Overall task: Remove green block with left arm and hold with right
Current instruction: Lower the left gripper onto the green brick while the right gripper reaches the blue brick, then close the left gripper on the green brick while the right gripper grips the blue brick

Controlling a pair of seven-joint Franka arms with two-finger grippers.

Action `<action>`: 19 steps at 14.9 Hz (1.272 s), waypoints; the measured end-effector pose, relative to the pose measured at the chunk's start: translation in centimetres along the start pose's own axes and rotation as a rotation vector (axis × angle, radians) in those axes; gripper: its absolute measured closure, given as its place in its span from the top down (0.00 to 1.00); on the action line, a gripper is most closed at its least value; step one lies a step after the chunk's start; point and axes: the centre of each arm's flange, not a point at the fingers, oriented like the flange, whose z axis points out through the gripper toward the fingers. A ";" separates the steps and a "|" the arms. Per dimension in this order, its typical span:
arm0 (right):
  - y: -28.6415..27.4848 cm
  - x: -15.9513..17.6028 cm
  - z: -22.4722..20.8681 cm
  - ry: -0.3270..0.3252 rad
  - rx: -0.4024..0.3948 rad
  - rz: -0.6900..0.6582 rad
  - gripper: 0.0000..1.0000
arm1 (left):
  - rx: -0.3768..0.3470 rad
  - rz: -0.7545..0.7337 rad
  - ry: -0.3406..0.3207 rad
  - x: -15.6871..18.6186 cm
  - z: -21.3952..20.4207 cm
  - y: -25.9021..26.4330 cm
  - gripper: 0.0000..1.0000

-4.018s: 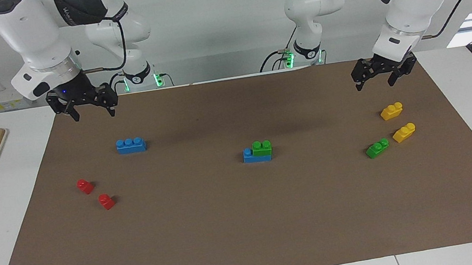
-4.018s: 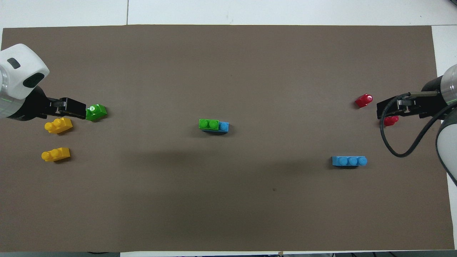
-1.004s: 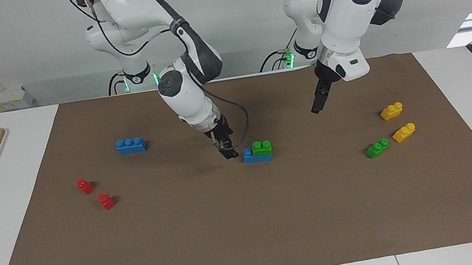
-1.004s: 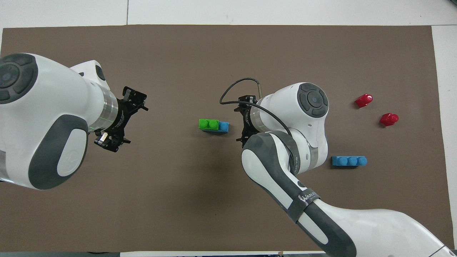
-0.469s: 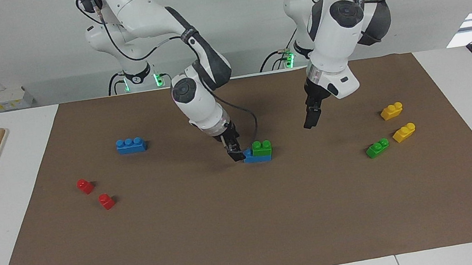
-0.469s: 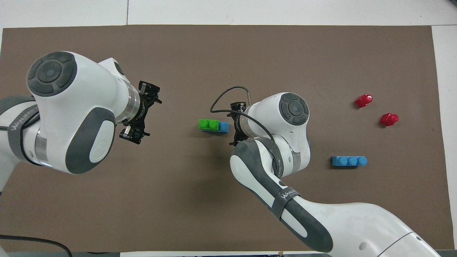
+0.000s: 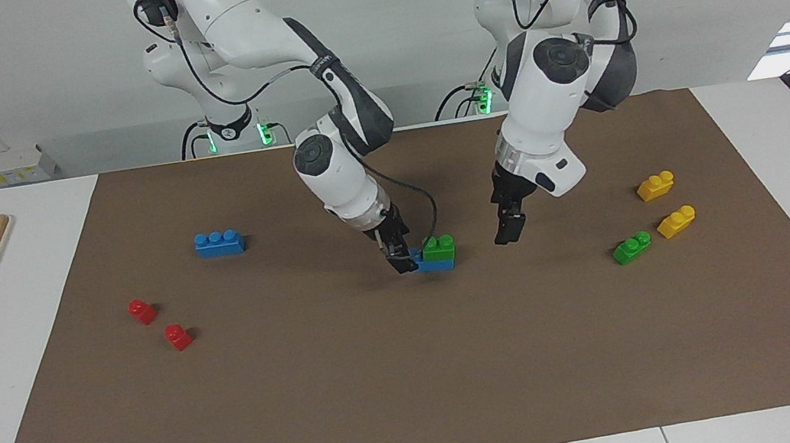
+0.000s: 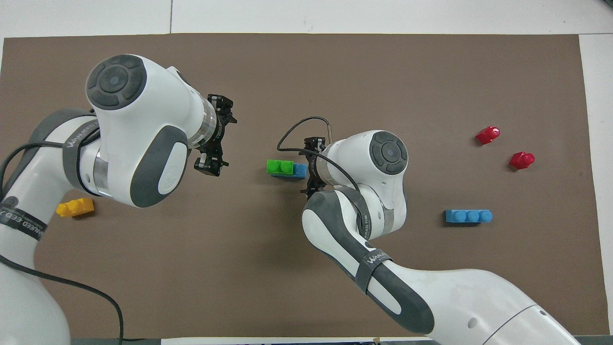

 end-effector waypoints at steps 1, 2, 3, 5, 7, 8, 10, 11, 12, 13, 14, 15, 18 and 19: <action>0.0 0.1 0.6 0.002 0.002 0.001 1.00 | 0.003 -0.018 -0.001 -0.2 0.6 0.2 1.00; 0.1 0.3 1.0 0.004 0.001 0.003 1.00 | 0.008 -0.046 -0.002 -0.2 1.0 0.3 1.00; 0.1 0.4 1.4 0.006 0.001 0.004 1.00 | 0.013 -0.072 0.002 -0.3 1.5 0.3 1.00; 0.1 0.5 1.8 0.007 0.004 0.006 1.00 | 0.018 -0.097 0.020 -2.0 2.7 0.2 1.00; 0.0 0.7 2.1 0.008 0.007 0.008 1.00 | 0.009 -0.129 0.025 -3.9 3.5 0.0 1.00; 0.0 0.7 2.2 0.009 0.010 0.008 1.00 | 0.015 -0.130 0.027 -4.7 4.0 -0.3 1.00; 0.0 0.8 2.2 0.009 0.012 0.009 0.99 | 0.036 -0.123 0.034 -6.3 5.5 -1.0 1.00; 0.0 0.8 2.2 0.009 0.011 0.009 1.00 | 0.045 -0.123 0.037 -6.7 6.4 -1.5 1.00; 0.1 0.8 2.3 0.010 0.009 0.009 1.00 | 0.053 -0.128 0.040 -6.9 7.1 -1.8 1.00; 0.1 0.9 2.4 0.011 0.008 0.010 1.00 | 0.054 -0.138 0.041 -6.9 7.7 -2.1 1.00; 0.1 0.9 2.4 0.012 0.007 0.010 1.00 | 0.052 -0.148 0.041 -6.8 8.1 -2.2 1.00; 0.2 0.9 2.4 0.012 0.007 0.010 1.00 | 0.052 -0.154 0.041 -6.8 8.6 -2.4 1.00; 0.2 1.0 2.4 0.012 0.006 0.010 1.00 | 0.043 -0.174 0.039 -7.3 9.5 -2.9 1.00; 0.2 1.0 2.4 0.012 0.006 0.010 1.00 | 0.038 -0.182 0.037 -7.4 9.7 -2.9 1.00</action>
